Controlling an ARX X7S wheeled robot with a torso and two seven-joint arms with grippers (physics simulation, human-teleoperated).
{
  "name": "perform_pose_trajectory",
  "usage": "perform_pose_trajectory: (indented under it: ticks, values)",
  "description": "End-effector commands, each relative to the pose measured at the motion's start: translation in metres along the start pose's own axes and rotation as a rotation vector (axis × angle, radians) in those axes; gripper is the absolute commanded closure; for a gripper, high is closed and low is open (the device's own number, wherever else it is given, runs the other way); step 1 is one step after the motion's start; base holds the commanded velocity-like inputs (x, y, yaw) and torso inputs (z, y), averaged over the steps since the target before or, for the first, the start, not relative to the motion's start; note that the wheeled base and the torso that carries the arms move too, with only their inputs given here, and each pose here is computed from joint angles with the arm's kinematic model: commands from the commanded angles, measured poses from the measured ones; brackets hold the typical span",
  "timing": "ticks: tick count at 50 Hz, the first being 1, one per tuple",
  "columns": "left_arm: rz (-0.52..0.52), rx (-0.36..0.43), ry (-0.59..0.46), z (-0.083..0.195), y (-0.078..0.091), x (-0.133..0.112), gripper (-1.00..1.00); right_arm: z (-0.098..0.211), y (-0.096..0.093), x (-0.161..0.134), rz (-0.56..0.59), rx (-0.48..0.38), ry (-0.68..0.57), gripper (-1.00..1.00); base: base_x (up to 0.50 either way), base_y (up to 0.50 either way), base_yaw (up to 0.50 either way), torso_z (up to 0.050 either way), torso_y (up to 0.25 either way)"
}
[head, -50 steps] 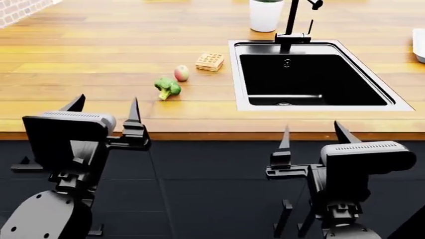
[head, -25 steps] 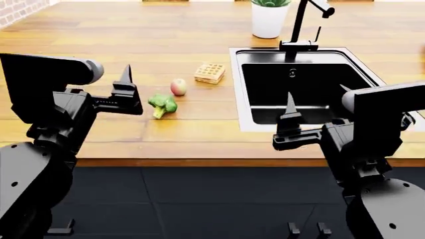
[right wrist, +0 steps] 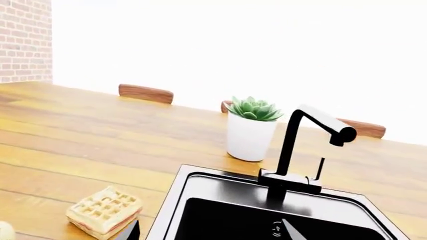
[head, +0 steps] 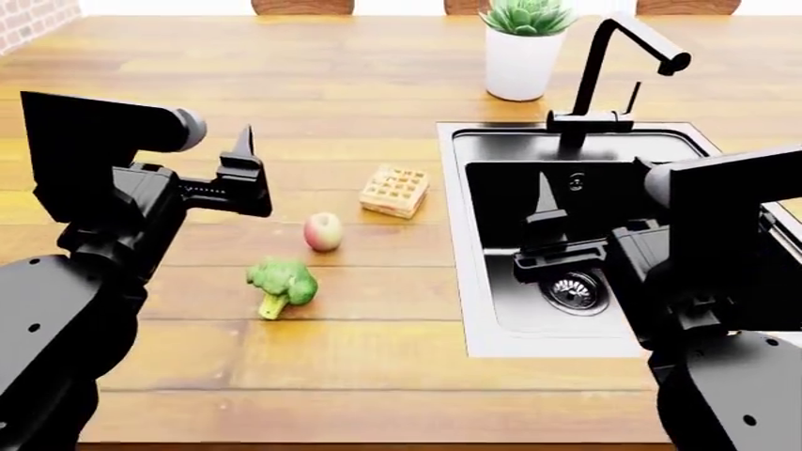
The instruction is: Pick up the fruits and vegetables and place them in the sink. Turn on the sink faucet to wash them. Then turn the sink off and put them in the tray.
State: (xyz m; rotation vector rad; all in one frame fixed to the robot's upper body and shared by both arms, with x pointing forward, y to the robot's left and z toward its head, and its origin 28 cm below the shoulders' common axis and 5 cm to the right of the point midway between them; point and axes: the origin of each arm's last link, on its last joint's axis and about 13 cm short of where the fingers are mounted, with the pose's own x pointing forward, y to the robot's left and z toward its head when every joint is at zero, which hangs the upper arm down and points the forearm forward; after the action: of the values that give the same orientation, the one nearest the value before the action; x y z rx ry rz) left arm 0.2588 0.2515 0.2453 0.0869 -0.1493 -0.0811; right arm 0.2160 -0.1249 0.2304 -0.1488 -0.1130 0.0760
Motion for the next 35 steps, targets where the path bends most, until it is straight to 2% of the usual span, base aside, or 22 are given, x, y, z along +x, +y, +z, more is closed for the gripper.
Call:
perform_pose_trajectory:
  ticks: [1,6,15,25,35]
  values:
    - [-0.047,-0.019,0.089,-0.009,0.002,0.0,-1.0,-0.004,0.0,0.0,0.001,0.007,0.016,-1.0,0.0,0.0,0.0,0.0,0.0]
    - [-0.143,-0.05,0.223,-0.025,0.0,-0.008,-1.0,-0.007,0.001,0.001,-0.002,0.018,0.026,-1.0,0.0,0.0,0.0,0.0,0.0]
    - [-0.233,-0.028,0.398,-0.07,-0.009,-0.024,-1.0,-0.01,0.003,0.0,0.008,0.02,0.032,-1.0,0.0,0.0,0.0,0.0,0.0]
    - [-0.258,-0.021,0.48,-0.093,-0.01,-0.037,-1.0,-0.01,0.005,0.001,0.013,0.02,0.031,-1.0,0.0,0.0,0.0,0.0,0.0]
    - [-0.273,-0.017,0.501,-0.094,-0.012,-0.033,-1.0,-0.013,0.006,0.001,0.011,0.025,0.036,-1.0,0.0,0.0,0.0,0.0,0.0]
